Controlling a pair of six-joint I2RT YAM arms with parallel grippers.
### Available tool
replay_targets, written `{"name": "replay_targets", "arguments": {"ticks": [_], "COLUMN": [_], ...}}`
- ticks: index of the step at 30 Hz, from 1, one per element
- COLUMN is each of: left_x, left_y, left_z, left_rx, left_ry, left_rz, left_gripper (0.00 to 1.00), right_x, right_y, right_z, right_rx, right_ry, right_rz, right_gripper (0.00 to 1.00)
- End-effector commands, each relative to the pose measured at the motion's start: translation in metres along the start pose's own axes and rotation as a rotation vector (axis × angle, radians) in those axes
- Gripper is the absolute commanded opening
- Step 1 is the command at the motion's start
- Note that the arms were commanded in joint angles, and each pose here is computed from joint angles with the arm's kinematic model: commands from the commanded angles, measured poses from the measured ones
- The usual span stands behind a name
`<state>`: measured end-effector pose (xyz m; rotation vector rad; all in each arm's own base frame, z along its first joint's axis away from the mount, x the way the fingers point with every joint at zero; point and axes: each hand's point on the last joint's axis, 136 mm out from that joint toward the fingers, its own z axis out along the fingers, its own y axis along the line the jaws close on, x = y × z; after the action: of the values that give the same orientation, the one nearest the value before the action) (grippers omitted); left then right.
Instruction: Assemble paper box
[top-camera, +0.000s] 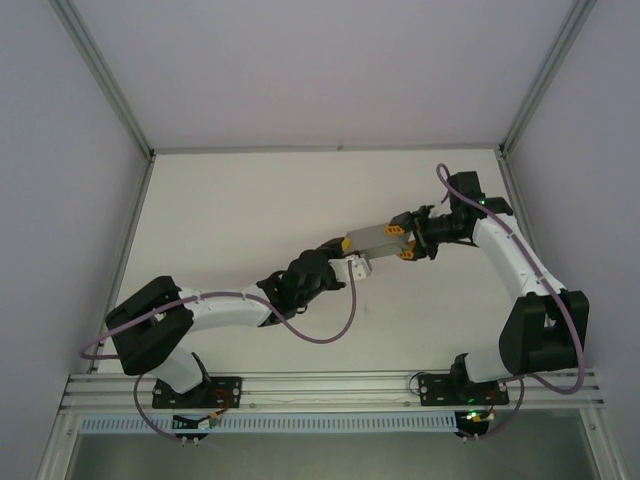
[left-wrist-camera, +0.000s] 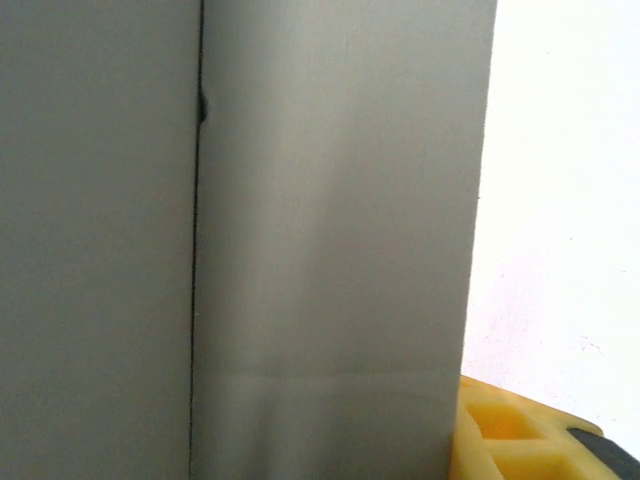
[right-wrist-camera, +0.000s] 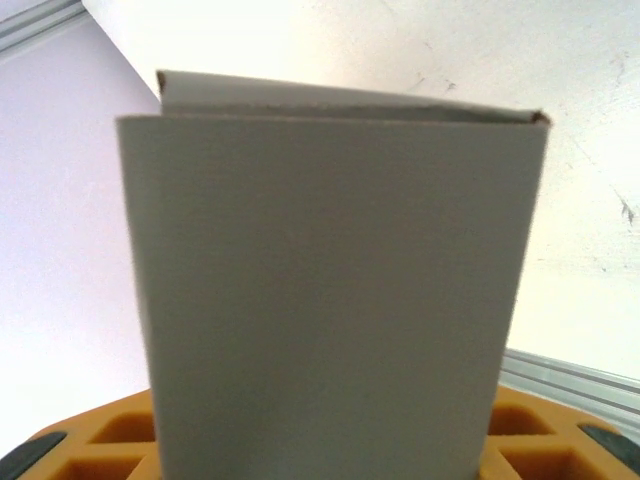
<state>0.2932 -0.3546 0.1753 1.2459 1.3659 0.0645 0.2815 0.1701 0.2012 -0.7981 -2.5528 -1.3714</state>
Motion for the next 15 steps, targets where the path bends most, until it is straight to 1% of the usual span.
{"name": "replay_targets", "arguments": {"ticks": [1,4,7,9,10,11,12,13,15], "left_x": [-0.02,-0.02,-0.019,-0.018,-0.017,-0.015,-0.013,-0.009,-0.003], "left_y": [0.02,0.02,0.018,0.017,0.015,0.013,0.01,0.004,-0.001], "left_z": [-0.001,-0.004,-0.006,-0.007,-0.009,-0.01,-0.011,-0.014,-0.021], "left_rx": [-0.052,-0.04,-0.014,0.0,0.012,0.031,0.058,0.105,0.18], "left_ry": [-0.051,-0.041,-0.024,-0.014,-0.005,0.007,0.028,0.068,0.147], "left_rz": [-0.046,-0.048,-0.045,-0.046,-0.046,-0.046,-0.048,-0.045,-0.078], "left_gripper": [0.36,0.36,0.33,0.31,0.3,0.29,0.26,0.25,0.24], "right_x": [0.005,0.004,0.002,0.0,-0.002,-0.005,-0.009,-0.013,-0.02], "right_y": [-0.006,-0.006,-0.005,-0.003,0.0,0.001,0.004,0.007,0.012], "right_z": [-0.001,-0.001,-0.002,-0.004,-0.005,-0.007,-0.009,-0.011,-0.016], "right_rx": [0.036,0.037,0.038,0.04,0.039,0.042,0.043,0.042,0.051], "right_ry": [0.01,0.007,-0.004,-0.022,-0.039,-0.062,-0.09,-0.112,-0.161], "right_rz": [-0.019,-0.026,-0.043,-0.058,-0.076,-0.095,-0.118,-0.149,-0.205], "right_gripper": [0.48,0.5,0.56,0.66,0.68,0.74,0.9,1.0,1.0]}}
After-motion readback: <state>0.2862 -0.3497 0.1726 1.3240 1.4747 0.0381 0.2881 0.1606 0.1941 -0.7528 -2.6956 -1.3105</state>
